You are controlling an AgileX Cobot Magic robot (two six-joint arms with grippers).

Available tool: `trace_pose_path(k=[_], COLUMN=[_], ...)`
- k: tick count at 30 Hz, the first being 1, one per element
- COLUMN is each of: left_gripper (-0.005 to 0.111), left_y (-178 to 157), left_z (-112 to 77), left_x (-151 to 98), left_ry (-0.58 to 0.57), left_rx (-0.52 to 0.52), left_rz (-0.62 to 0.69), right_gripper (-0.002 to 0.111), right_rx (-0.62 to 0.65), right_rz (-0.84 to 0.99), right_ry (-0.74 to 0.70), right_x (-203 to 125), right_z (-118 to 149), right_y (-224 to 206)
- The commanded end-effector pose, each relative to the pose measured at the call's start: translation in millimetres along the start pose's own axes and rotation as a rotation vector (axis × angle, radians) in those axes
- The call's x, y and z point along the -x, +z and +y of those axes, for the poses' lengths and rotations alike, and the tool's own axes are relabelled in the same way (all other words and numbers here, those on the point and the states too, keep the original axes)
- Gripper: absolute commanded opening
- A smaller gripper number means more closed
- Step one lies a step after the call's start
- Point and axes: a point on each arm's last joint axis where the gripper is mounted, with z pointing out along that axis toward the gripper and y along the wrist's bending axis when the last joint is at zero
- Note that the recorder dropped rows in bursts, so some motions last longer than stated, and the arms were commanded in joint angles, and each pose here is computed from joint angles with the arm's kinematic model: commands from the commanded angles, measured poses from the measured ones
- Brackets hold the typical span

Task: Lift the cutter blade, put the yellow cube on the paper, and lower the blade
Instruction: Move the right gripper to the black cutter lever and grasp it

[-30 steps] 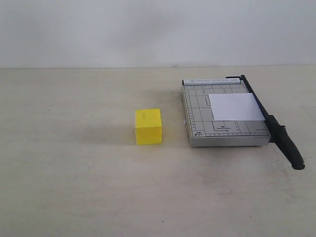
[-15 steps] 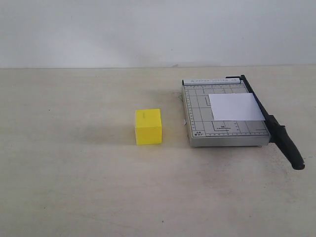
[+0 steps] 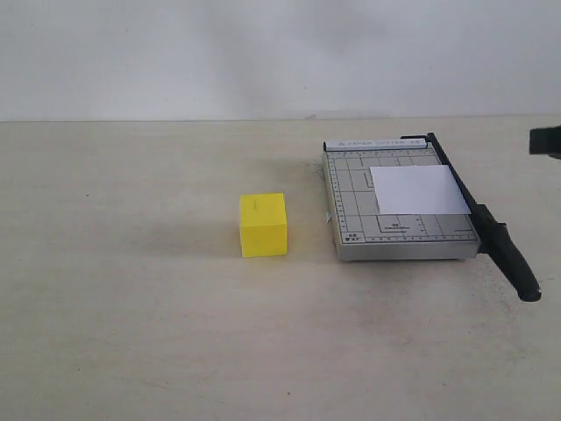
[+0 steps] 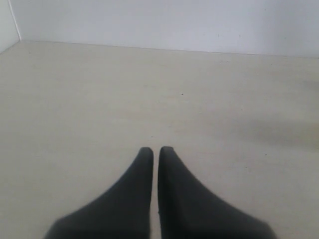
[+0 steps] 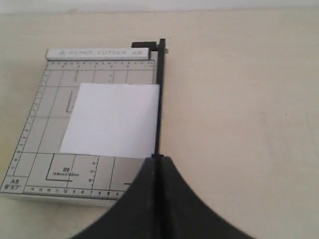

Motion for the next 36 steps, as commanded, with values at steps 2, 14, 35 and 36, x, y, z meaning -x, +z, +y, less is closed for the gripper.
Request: trace_pose_path(k=[2,14,35,36], left_gripper=[0.004,0.004,0.004,0.004], left_y=[0,0,0,0], left_z=[0.2,0.2,0.2,0.2], left_x=[1,1,2,2], left_ry=[-0.005,-0.005,-0.005,-0.005], left_rx=[0.003,0.003,0.003,0.004], left_rz=[-0.015,-0.015,-0.017,-0.019], right_gripper=[0.0,0.0,0.0,0.0], right_rx=[0.104,-0.372,-0.325,-0.327], right_rz=[-0.031,0.138,-0.256,-0.286], right_ry=[-0.26,-0.106,-0.155,-0.112], right_x=[-50,-70,-39,-41], right_z=[29,-13,-2,-2], right_y=[4,-2,-32,-33])
